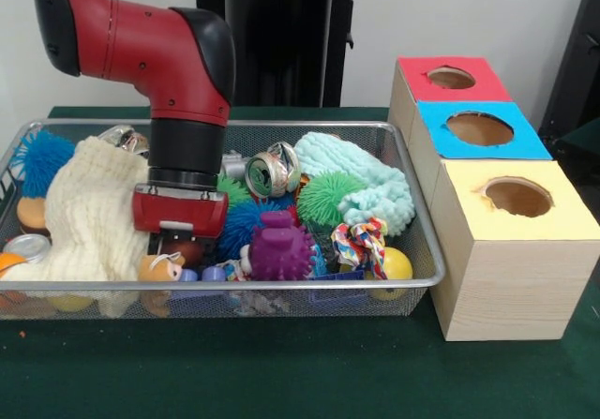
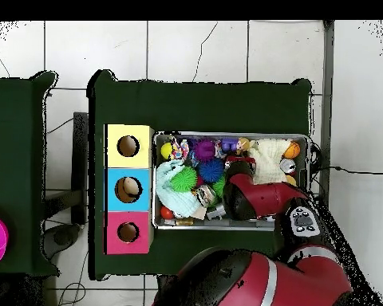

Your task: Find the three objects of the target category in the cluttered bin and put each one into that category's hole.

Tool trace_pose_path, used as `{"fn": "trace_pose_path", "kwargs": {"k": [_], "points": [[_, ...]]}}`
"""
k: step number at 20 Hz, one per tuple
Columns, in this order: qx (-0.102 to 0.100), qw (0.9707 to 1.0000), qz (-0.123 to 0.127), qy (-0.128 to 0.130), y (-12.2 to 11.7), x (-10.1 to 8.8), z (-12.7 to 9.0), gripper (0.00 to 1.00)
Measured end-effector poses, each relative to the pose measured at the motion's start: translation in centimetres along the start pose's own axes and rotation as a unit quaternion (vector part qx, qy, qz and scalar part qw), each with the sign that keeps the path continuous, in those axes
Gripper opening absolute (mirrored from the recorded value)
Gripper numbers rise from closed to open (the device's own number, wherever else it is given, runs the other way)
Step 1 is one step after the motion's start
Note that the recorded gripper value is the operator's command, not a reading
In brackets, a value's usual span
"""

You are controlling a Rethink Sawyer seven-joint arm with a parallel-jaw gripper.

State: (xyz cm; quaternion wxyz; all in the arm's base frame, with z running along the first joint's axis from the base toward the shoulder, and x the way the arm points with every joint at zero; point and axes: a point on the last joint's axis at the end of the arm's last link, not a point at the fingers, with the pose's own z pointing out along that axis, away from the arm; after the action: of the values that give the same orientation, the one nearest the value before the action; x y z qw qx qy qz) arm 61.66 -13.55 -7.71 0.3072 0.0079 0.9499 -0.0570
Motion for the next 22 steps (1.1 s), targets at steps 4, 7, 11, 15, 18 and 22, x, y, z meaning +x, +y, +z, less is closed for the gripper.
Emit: {"fn": "trace_pose_path", "kwargs": {"k": [4, 7, 11, 15, 18, 22], "points": [[0.011, 0.9993, 0.005, 0.036, 0.2, -0.6, -0.2, 1.00], [0.029, 0.9915, 0.043, 0.119, 0.4, -1.8, -0.5, 1.00], [0.037, 0.9780, 0.077, 0.190, 0.6, -2.9, -1.0, 1.00], [0.034, 0.9653, 0.097, 0.240, 1.0, -4.6, -1.6, 1.00], [0.022, 0.9668, 0.105, 0.232, 1.0, -5.9, -2.0, 1.00], [0.011, 0.9730, 0.101, 0.208, 0.4, -5.7, -2.5, 1.00]]}}
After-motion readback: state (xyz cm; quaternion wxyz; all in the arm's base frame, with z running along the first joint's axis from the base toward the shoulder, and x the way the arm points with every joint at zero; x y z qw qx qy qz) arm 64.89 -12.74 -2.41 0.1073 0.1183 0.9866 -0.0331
